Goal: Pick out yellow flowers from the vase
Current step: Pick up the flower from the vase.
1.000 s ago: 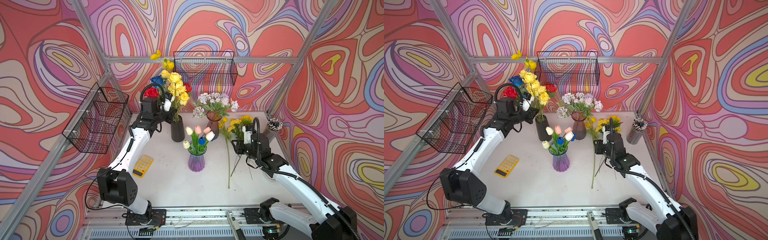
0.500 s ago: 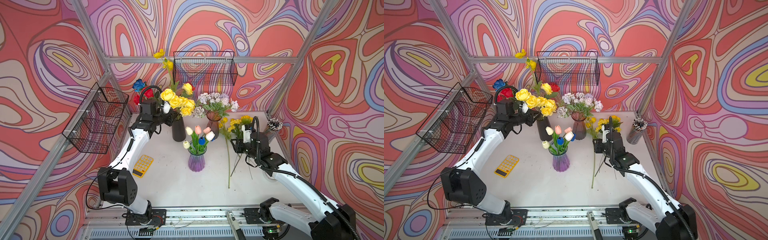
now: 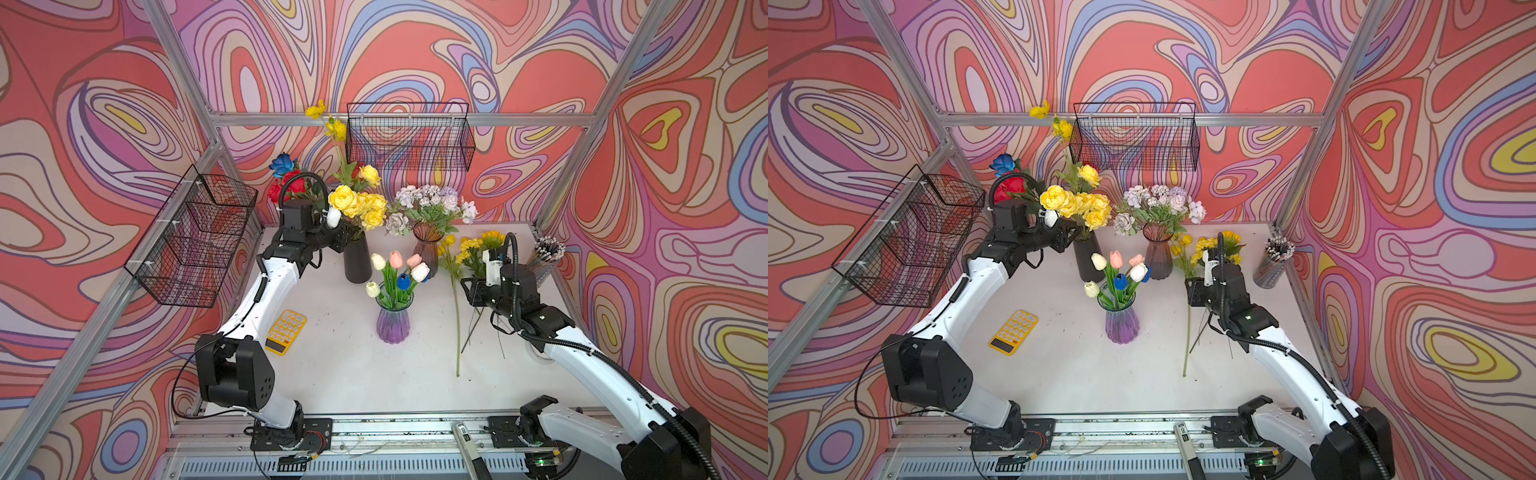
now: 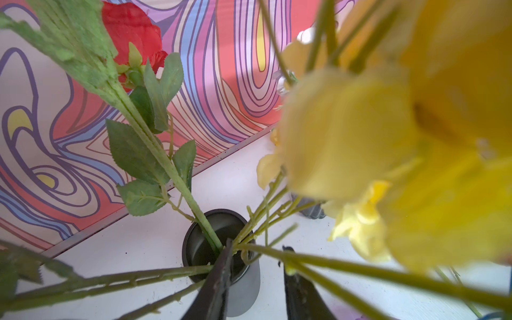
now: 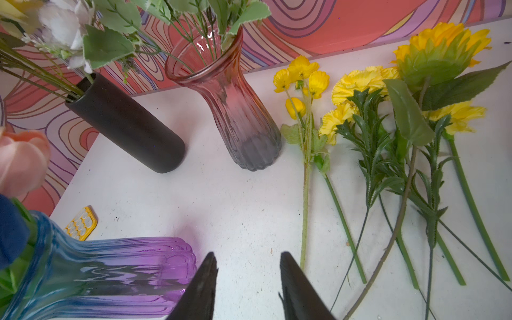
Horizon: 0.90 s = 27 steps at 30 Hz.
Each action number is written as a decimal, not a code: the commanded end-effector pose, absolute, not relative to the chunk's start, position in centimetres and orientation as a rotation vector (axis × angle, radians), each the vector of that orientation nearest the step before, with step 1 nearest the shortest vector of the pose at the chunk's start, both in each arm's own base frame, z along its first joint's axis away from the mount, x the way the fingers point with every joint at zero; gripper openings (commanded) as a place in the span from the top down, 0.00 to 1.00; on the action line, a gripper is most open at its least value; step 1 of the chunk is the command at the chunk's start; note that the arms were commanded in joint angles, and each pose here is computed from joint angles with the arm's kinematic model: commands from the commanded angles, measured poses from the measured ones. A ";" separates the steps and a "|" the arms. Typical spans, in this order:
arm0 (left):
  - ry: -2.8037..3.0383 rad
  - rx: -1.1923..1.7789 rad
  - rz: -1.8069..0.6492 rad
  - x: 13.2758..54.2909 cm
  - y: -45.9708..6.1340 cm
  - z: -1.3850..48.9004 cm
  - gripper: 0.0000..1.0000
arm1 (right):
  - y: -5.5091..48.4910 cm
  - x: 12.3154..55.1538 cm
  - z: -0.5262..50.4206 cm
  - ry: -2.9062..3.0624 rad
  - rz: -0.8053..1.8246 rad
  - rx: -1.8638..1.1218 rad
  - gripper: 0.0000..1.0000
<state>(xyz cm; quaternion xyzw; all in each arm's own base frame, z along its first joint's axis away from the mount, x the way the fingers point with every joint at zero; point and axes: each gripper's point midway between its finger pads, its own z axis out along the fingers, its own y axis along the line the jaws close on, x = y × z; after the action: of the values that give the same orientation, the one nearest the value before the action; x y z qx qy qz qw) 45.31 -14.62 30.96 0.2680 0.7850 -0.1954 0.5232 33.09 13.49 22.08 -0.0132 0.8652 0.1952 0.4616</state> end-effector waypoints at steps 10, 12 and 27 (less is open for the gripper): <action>1.860 0.708 -0.485 45.2 -13.8 29.3 0.58 | 13.4 33.4 23.8 2.085 0.493 -0.022 0.61; 1.854 0.726 -0.498 45.2 -13.9 28.9 0.56 | 13.4 33.4 23.9 2.087 0.484 -0.023 0.61; 1.766 0.803 -0.521 45.9 -15.0 27.7 0.47 | 13.7 33.9 23.8 2.089 0.495 -0.020 0.60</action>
<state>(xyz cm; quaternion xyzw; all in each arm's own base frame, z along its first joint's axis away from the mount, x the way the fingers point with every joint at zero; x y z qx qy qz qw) 45.12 -14.75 27.77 0.3202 0.7562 -0.2255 0.5242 33.35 13.59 22.66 -0.0129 0.8624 0.1973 0.4659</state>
